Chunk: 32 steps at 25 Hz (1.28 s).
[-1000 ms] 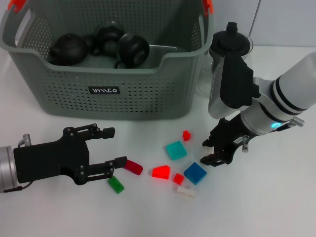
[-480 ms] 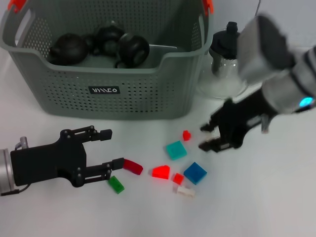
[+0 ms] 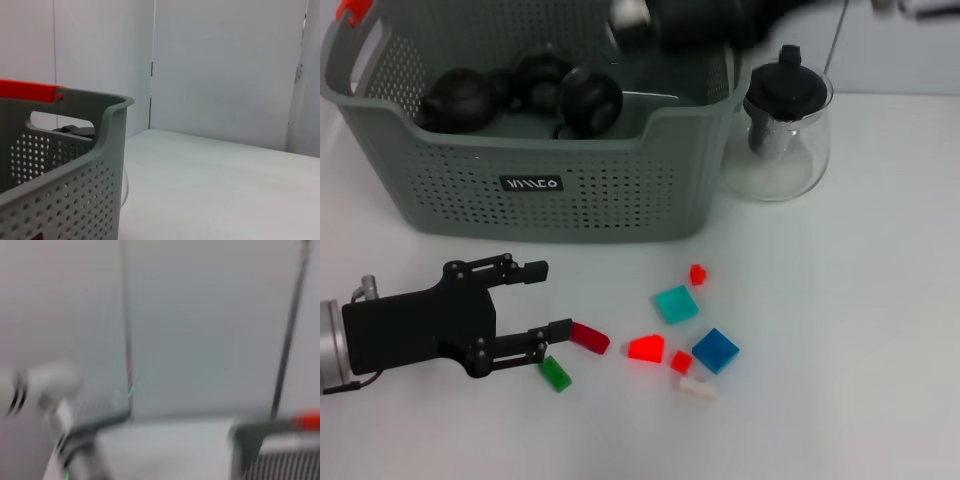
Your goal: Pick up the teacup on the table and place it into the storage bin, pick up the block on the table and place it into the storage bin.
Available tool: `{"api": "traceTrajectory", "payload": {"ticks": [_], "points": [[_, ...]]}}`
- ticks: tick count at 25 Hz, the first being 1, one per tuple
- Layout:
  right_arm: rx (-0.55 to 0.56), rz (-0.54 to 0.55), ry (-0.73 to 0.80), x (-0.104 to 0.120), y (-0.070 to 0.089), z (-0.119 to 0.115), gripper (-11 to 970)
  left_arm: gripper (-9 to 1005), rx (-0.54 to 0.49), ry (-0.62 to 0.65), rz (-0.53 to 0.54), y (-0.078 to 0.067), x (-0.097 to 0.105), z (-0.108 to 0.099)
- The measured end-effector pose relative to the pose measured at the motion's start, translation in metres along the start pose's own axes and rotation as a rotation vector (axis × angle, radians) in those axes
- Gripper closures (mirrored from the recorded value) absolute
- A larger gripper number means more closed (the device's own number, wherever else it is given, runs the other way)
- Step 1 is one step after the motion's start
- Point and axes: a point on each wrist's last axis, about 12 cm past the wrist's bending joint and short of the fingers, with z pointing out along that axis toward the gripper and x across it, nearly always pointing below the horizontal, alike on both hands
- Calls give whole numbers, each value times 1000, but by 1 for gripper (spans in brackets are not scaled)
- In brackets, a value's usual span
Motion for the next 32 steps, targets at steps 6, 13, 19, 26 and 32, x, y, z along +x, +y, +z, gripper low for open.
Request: {"api": "traceTrajectory", "payload": {"ticks": [6,13,19,26,32], "points": [[165,7,75,-39,-38,34,529,284,-1,0,1,1,0,0],[335,-4,277,-16,-72,77,529,284,-11,1,-3,0,1,-1],[373,-34,373,20,-78,106,530,285,-20,-4,-2,2,0,-2],[345,-51,394,41,-71,125,530,285,-20,-4,1,3,-1,-2],[328,-55,402,48,-66,132,530,285,-20,-5,3,3,-1,-2]]}}
